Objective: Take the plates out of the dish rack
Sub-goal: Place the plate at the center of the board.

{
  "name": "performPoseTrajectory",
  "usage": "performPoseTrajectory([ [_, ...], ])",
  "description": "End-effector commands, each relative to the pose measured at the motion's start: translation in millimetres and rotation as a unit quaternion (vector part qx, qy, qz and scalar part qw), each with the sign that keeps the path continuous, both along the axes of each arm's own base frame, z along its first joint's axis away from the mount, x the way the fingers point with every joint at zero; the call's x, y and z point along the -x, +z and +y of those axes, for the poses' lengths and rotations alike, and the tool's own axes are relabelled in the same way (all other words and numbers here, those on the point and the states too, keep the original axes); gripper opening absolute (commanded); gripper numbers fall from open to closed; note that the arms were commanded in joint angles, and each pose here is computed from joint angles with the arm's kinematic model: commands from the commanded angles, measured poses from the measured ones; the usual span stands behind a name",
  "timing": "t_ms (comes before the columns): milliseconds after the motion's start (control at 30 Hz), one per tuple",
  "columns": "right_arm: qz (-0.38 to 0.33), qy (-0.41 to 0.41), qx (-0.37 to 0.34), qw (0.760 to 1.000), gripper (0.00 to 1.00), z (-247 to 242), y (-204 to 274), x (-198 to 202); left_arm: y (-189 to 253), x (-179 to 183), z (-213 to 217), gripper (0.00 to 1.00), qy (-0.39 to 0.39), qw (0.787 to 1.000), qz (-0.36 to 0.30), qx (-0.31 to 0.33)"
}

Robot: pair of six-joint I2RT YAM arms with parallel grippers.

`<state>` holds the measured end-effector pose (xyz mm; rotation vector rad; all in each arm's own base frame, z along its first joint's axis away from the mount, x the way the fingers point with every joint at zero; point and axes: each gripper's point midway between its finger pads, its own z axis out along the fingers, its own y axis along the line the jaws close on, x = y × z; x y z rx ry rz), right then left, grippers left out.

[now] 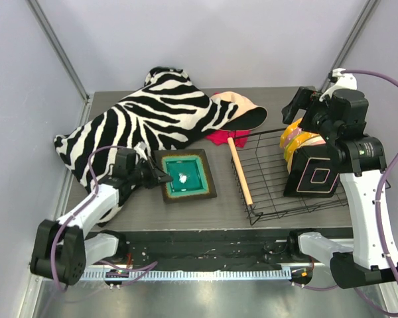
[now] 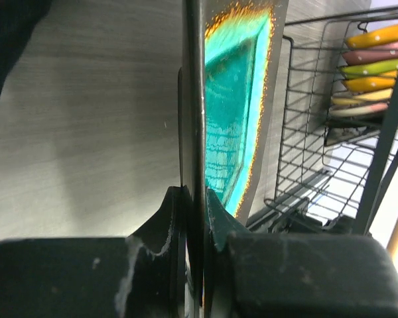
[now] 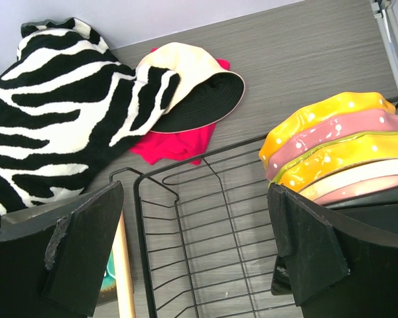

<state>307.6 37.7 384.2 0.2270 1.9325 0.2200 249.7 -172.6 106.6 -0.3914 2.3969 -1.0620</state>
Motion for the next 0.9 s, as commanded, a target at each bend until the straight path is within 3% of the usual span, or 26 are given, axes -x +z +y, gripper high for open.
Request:
performPoseTrajectory([
  [0,-0.043,-0.009,0.01,0.999,1.0,-6,20,4,58,-40,-38,0.0,-0.033,0.988,-0.118,0.093],
  [400,-0.039,-0.014,0.021,0.999,1.0,-10,17,6,27,-63,-71,0.0,-0.064,0.983,-0.083,0.149],
  [667,-0.04,-0.014,0.032,0.999,1.0,-13,19,9,-14,-79,-79,0.0,-0.057,0.987,-0.048,0.142],
  [867,-0.04,-0.019,0.039,0.998,1.0,-16,23,14,-21,-111,-70,0.0,-0.032,0.988,-0.052,0.143],
])
